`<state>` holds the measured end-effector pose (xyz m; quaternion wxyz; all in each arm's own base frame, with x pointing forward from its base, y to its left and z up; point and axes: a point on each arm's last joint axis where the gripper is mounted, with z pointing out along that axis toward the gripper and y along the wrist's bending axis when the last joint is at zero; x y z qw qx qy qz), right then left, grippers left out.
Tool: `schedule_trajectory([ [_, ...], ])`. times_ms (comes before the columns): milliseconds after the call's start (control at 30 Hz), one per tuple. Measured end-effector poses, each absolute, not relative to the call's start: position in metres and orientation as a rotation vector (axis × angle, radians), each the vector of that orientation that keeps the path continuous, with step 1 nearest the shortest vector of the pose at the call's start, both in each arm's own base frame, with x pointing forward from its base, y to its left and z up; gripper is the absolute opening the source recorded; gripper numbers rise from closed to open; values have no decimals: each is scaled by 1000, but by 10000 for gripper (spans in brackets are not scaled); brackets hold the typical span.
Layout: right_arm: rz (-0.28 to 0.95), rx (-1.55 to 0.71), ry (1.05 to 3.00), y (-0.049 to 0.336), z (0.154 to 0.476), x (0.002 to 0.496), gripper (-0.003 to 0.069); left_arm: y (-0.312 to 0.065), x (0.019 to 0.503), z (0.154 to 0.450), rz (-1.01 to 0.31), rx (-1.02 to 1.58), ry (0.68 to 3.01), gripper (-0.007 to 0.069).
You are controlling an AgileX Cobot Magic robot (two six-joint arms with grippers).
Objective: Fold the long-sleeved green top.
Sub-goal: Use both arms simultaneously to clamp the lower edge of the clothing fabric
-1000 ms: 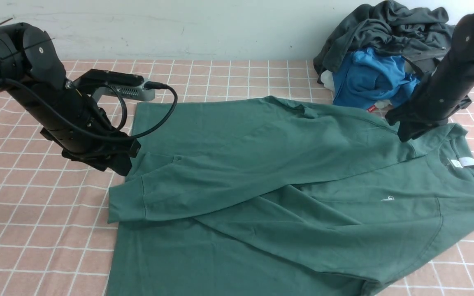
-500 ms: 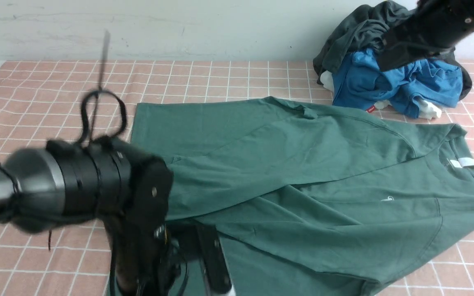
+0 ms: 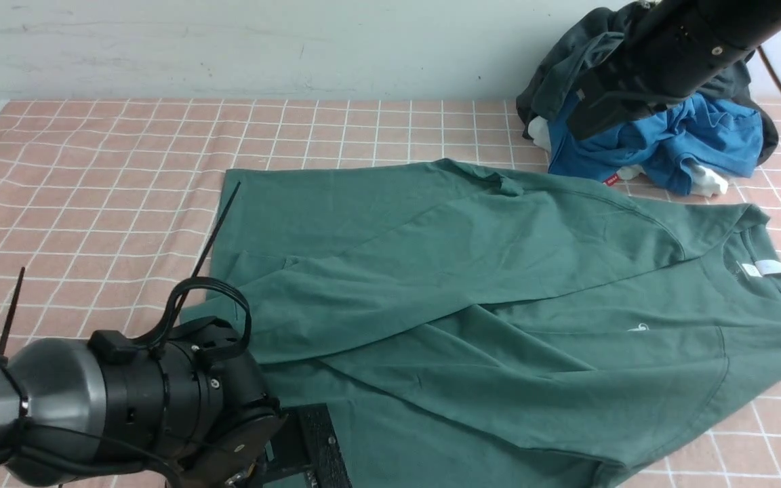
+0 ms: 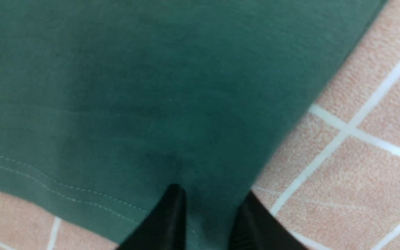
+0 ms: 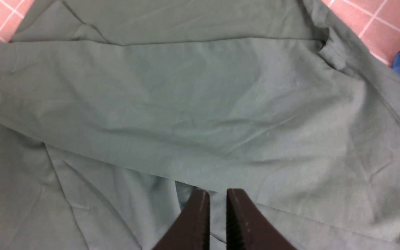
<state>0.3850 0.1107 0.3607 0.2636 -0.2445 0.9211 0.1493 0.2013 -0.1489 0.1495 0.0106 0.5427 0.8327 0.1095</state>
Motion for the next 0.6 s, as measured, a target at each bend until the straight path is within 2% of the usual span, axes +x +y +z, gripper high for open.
schedule_trajectory([
  [100,404,-665,2478,110,365,382,66,-149,201,149,340,1657,2621,49],
  [167,396,-682,2456,110,371,379,66,-148,200,149,342,1650,2624,14],
  [300,376,-724,2379,106,394,361,60,-144,198,159,358,1623,2626,6],
  [400,348,-765,2296,101,413,334,27,-134,199,174,358,1551,2635,6],
  [467,272,-818,2146,92,423,298,-3,-119,202,190,349,1435,2647,6],
  [500,265,-823,2137,91,423,295,-4,-117,202,191,348,1425,2648,6],
  [533,207,-879,2080,84,416,268,-10,-106,205,200,333,1331,2665,6],
  [600,168,-966,2097,79,383,248,-11,-96,207,205,313,1246,2692,6],
])
